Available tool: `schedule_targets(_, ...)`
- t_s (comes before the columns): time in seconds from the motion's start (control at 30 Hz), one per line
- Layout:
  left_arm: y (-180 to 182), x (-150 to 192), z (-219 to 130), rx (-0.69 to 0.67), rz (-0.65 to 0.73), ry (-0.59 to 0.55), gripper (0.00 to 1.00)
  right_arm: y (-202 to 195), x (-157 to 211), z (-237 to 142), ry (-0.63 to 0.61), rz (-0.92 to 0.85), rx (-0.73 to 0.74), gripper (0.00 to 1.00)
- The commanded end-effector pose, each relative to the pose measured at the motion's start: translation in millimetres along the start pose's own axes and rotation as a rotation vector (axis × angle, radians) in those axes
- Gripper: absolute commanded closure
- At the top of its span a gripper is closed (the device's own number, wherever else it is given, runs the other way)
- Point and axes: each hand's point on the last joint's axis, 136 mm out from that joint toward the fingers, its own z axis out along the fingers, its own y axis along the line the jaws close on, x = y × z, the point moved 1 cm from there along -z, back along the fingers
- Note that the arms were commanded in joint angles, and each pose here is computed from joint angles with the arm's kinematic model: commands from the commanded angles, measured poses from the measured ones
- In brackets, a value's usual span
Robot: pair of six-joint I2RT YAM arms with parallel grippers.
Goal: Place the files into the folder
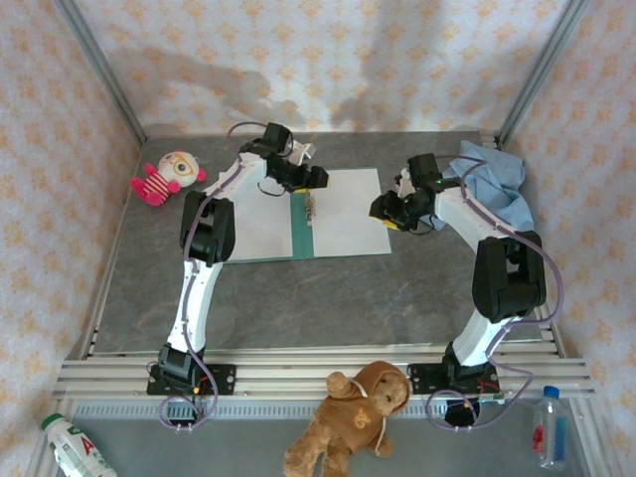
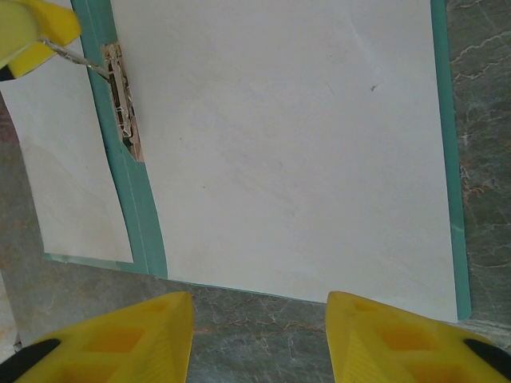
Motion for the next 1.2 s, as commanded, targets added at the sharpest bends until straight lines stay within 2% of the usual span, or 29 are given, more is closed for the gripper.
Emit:
schedule_targets(0.0, -22.7, -8.8, -25.8, 0.032, 0.06, -0.044, 0.23, -4.2, 1.7, 1.4, 0.004, 0.013, 0.018, 0.52)
schedule_targets(0.27, -41.4, 10.6, -34.0, 0.112, 0.031, -0.041, 0.23, 0.6, -0.1, 0.1, 0.001, 0.023, 0.006, 0.52)
schedule_targets(0.43, -41.3, 19.1, -50.5, 0.026, 0.014, -0.064, 0.23, 8.8, -1.9, 2.3, 0.002, 0.03, -0.001, 0.53)
schedule_targets(0.53, -33.7, 18.4, -66.5, -0.09, -0.024, -0.111, 0.23, 21.8, -2.8, 6.4, -0.001, 0.018, 0.003, 0.54)
schedule_targets(0.73, 0.6, 28.7, -106.6, -0.363, -0.154, -0.195, 0.29, 60.3, -6.6, 19.9, -0.021, -0.024, 0.029, 0.56)
schedule_targets(1.0, 34.9, 79.4, -147.5, -0.634, -0.287, -0.213, 0.31, 112.2, -8.5, 50.4, -0.058, -0.125, 0.144, 0.57)
schedule_targets(1.17, 65.5, 122.5, -156.4, -0.721, -0.375, -0.174, 0.31, 145.4, -8.2, 70.8, -0.105, -0.208, 0.213, 0.59)
